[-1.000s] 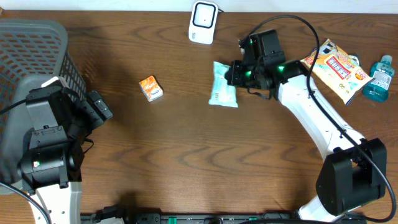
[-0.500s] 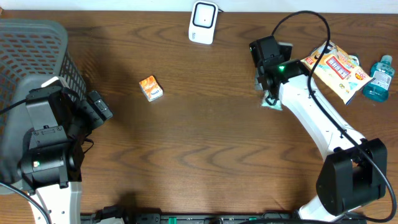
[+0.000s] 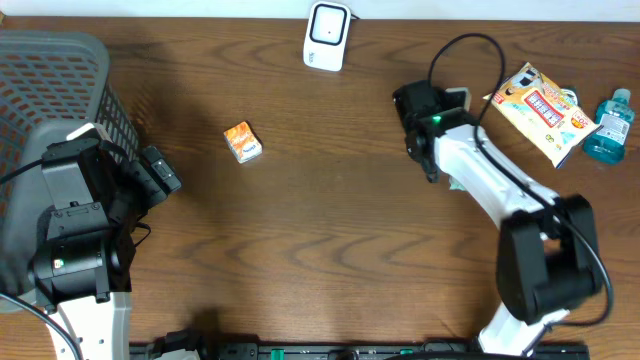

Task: Scan the item barcode

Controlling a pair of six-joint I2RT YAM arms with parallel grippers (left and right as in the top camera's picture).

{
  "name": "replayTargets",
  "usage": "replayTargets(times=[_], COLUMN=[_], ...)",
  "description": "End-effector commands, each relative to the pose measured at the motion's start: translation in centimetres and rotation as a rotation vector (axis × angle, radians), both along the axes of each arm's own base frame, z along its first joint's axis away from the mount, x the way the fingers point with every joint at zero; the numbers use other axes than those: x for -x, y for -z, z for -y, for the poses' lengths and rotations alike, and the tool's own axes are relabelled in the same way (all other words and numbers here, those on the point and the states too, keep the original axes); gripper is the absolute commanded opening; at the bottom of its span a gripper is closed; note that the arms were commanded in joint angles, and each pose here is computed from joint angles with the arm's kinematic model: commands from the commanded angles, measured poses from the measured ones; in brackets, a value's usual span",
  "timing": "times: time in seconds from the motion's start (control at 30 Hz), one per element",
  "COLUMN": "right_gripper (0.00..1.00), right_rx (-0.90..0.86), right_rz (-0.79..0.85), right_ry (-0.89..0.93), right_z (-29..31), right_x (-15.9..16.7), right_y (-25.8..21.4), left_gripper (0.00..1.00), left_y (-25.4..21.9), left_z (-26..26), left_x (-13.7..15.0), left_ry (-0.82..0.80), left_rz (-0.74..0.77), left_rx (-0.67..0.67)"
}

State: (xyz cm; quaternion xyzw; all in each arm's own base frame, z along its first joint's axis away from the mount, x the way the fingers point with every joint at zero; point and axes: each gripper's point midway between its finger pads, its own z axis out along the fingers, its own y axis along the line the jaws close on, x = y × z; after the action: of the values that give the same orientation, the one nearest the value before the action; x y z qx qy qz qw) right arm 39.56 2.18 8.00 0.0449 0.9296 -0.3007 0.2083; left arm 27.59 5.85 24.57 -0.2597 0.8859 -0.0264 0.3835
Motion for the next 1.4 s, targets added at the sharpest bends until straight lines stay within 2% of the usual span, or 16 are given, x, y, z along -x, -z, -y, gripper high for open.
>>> replayTargets(times=[0.0, 0.17, 0.37, 0.5, 0.67, 0.8, 0.93, 1.07, 1.37], right_gripper=[0.08, 0.31, 0.46, 0.47, 0.54, 0.59, 0.6, 0.66, 0.71], right_rx=[-0.002, -0.092, -0.29, -0.324, -0.198, -0.132, -0.102, -0.087, -0.087], right_rz=[-0.052, -0.03, -0.041, -0.008, 0.05, -0.022, -0.087, -0.139, -0.155], right_ry=[-0.072, -0.203, -0.373, -0.437, -0.416, -0.48, -0.439, -0.379, -0.289], right_z=[-1.9, -7.4, -15.5, -18.6, -16.9, -15.3, -12.6, -9.5, -5.2], right_x=[0.4, 0.1, 1.2, 1.2, -0.7, -1.0, -0.6, 0.1, 0.9], right_y=[1.2, 1.7, 2.8, 1.6, -1.8, -1.8, -0.5, 1.2, 4.6], left_gripper=[0.98, 0.98, 0.98, 0.98, 0.98, 0.98, 0.97, 0.98, 0.98], left_y=[-0.2, -0.2, -0.2, -0.2, -0.2, -0.2, -0.2, -0.2, -0.2], left_z=[-0.4, -0.4, -0.4, -0.4, -0.4, -0.4, -0.4, -0.4, -0.4], left_x=[0.0, 0.0, 0.0, 0.0, 0.0, 0.0, 0.0, 0.0, 0.0], left_ry=[-0.021, -0.021, -0.021, -0.021, -0.021, -0.021, -0.021, -0.021, -0.021], left_rz=[0.003, 0.003, 0.003, 0.003, 0.003, 0.003, 0.003, 0.003, 0.003], left_rx=[-0.003, -0.003, -0.003, -0.003, -0.003, -0.003, -0.003, -0.003, -0.003])
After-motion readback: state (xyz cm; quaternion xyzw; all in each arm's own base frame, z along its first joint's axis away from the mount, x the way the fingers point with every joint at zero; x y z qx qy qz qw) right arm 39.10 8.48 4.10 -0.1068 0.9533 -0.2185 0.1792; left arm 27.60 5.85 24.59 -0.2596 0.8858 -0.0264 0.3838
